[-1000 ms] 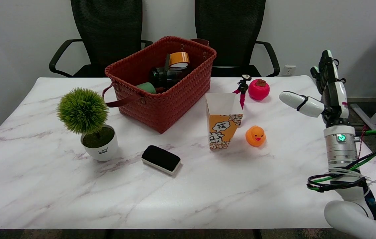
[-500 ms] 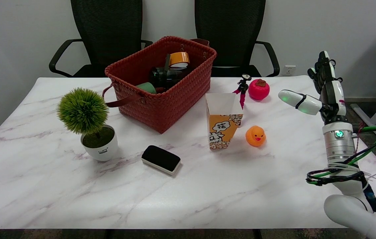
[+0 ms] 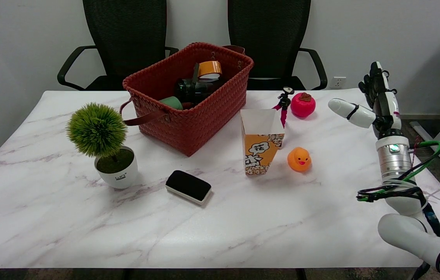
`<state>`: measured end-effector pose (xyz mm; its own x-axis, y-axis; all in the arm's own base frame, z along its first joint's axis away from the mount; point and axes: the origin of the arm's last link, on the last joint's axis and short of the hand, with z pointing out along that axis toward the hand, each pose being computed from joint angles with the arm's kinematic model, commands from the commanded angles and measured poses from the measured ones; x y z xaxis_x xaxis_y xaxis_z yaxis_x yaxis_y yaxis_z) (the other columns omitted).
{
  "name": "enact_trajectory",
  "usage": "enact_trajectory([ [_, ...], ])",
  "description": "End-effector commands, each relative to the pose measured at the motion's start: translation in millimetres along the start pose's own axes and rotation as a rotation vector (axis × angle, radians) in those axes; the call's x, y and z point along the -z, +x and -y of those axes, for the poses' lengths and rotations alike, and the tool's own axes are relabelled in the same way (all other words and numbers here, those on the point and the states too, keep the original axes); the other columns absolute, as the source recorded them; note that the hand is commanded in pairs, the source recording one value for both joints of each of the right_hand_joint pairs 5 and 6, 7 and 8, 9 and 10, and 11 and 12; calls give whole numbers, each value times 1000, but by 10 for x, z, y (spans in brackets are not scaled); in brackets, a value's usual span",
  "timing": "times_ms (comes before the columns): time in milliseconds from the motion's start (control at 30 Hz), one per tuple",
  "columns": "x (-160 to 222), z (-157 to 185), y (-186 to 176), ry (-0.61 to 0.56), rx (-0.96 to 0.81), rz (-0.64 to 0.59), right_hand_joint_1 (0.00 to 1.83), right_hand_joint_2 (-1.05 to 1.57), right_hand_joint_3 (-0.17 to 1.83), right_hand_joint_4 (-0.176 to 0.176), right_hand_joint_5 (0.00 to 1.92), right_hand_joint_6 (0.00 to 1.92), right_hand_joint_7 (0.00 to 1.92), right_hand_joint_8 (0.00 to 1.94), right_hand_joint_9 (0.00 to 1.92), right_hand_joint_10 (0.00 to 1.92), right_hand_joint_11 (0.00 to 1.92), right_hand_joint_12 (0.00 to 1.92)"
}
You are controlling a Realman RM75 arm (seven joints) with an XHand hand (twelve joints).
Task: Pick up the flexible tripod.
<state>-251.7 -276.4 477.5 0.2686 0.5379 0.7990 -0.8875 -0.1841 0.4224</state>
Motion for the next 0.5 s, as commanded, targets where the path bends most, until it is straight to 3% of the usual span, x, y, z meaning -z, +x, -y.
enact_trajectory([
  [33,-362,-198,-147,-43,-67,8,920,434,-175,0,0,0,0,0,122,122,226,226],
  [500,-680,-225,-440,-94,-35,121,921,385,-175,0,0,0,0,0,151,151,254,254],
])
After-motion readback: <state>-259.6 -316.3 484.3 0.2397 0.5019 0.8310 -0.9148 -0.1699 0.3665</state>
